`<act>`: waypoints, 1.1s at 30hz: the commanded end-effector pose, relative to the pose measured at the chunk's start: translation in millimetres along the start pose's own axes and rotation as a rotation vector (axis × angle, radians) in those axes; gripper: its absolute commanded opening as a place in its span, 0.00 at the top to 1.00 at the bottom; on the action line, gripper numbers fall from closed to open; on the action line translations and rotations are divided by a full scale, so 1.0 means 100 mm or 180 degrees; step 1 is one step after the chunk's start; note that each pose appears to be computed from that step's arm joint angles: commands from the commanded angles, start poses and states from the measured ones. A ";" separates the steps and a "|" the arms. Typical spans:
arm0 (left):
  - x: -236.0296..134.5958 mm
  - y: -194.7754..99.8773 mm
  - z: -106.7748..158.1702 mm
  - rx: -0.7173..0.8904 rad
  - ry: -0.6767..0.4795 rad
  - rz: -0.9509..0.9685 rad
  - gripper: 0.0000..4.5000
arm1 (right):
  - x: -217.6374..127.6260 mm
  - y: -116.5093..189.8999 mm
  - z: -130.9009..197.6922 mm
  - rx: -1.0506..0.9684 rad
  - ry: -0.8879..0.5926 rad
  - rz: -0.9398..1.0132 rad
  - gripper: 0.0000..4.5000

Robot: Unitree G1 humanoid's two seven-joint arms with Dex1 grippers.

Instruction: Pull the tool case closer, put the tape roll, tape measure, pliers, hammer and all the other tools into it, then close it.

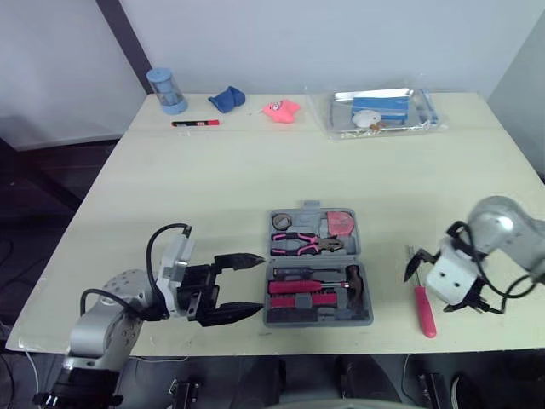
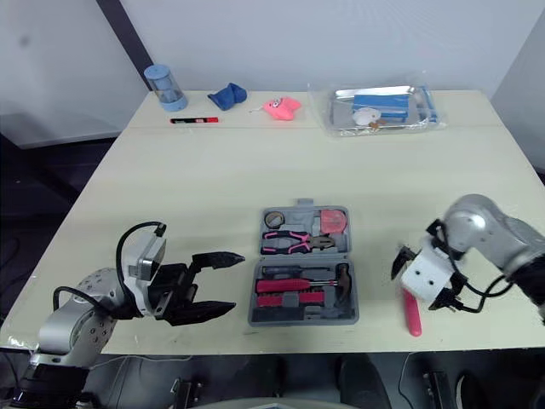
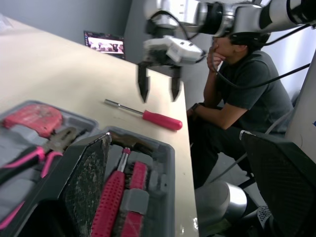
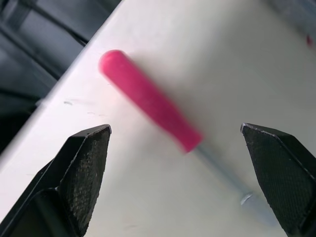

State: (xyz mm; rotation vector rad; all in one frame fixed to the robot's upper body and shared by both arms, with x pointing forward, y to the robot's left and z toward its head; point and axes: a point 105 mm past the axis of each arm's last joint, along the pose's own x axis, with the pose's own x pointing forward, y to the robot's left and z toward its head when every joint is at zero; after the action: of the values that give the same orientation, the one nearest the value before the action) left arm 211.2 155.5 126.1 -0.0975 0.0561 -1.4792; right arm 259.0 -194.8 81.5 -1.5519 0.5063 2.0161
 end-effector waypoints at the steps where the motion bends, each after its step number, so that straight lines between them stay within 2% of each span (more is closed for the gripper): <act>1: 0.01 -0.06 0.06 0.0116 -0.0015 -0.0006 0.00 | 0.04 0.00 -0.06 -0.0162 0.0028 0.0188 0.01; 3: 0.00 -0.09 0.06 0.0119 -0.0015 0.0027 0.00 | 0.07 -0.05 -0.09 -0.0195 0.0025 0.0231 0.01; 4: 0.00 -0.10 0.06 0.0119 -0.0015 0.0040 0.00 | 0.08 -0.06 -0.10 -0.0203 0.0018 0.0250 0.10; 6: 0.00 -0.12 0.05 0.0117 -0.0012 0.0054 0.00 | 0.11 -0.06 -0.13 -0.0205 0.0006 0.0282 0.16; 7: 0.00 -0.12 0.05 0.0119 -0.0014 0.0065 0.00 | 0.13 -0.05 -0.14 -0.0188 -0.0008 0.0310 0.28; 8: 0.01 -0.13 0.05 0.0119 -0.0014 0.0075 0.00 | 0.15 -0.04 -0.15 -0.0176 -0.0019 0.0326 0.33; 10: 0.01 -0.14 0.05 0.0118 -0.0016 0.0092 0.00 | 0.18 -0.03 -0.16 -0.0102 -0.0078 0.0308 0.51; 13: 0.01 -0.14 0.05 0.0120 -0.0019 0.0110 0.00 | 0.18 -0.03 -0.17 -0.0046 -0.0131 0.0242 0.84; 14: 0.01 -0.14 0.04 0.0119 -0.0020 0.0115 0.00 | 0.17 -0.01 -0.18 0.0011 -0.0150 0.0205 0.88; 18: 0.02 -0.13 0.03 0.0117 -0.0035 0.0131 0.00 | 0.05 0.09 -0.18 0.0389 -0.0285 -0.0134 0.89; 21: 0.03 -0.12 0.03 0.0114 -0.0074 0.0185 0.00 | -0.18 0.08 -0.10 0.1298 -0.0634 -0.1059 0.89; 26: 0.05 -0.12 0.02 0.0086 -0.0105 0.0228 0.00 | -0.33 0.11 0.00 0.2202 -0.0724 -0.1975 0.89; 29: 0.05 -0.11 0.01 0.0058 -0.0118 0.0244 0.00 | -0.47 0.04 0.06 0.2841 -0.0942 -0.2676 0.89; 33: 0.03 -0.04 -0.01 0.0023 -0.0109 0.0260 0.00 | -0.52 0.08 0.13 0.3454 -0.1084 -0.3286 0.89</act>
State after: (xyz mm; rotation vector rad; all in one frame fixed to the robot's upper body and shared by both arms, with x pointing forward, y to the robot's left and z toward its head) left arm 205.3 150.3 121.9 -0.1194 0.0453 -1.3954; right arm 252.6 -203.7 120.2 -0.5649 0.4499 0.9498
